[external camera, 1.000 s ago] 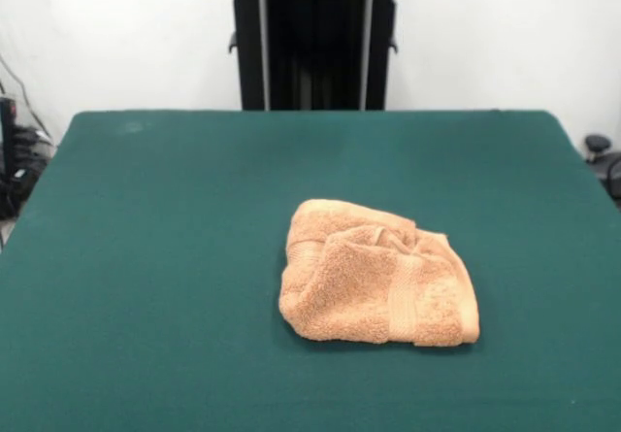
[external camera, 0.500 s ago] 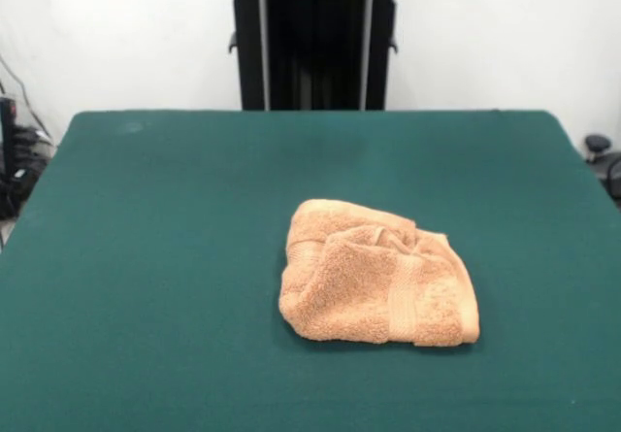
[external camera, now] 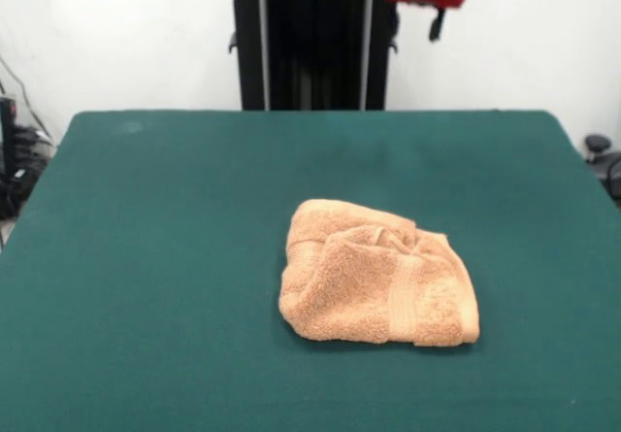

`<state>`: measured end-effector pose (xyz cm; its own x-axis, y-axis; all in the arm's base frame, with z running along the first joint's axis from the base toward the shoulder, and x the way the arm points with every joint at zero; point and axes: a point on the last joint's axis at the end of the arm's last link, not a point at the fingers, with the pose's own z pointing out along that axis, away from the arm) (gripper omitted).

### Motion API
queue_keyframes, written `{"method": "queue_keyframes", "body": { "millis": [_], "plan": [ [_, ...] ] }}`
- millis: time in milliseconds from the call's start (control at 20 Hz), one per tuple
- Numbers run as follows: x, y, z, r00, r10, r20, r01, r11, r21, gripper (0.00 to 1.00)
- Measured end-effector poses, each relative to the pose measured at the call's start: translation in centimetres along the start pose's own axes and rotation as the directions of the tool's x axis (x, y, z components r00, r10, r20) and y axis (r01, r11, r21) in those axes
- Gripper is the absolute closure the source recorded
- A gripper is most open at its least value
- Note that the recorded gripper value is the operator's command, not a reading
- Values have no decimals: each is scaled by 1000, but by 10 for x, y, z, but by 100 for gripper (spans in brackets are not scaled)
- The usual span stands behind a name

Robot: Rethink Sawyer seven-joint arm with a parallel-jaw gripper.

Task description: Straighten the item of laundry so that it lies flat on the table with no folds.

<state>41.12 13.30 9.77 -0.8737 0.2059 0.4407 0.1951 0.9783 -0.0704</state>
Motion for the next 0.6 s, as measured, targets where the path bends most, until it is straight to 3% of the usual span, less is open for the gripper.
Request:
{"method": "queue_keyframes", "body": {
  "millis": [300,600],
  "plan": [
    [-40,17,27,1000,3,-22,-3,1000,11,0],
    [-70,30,39,1000,14,-13,-14,1000,7,0]
  ]
}}
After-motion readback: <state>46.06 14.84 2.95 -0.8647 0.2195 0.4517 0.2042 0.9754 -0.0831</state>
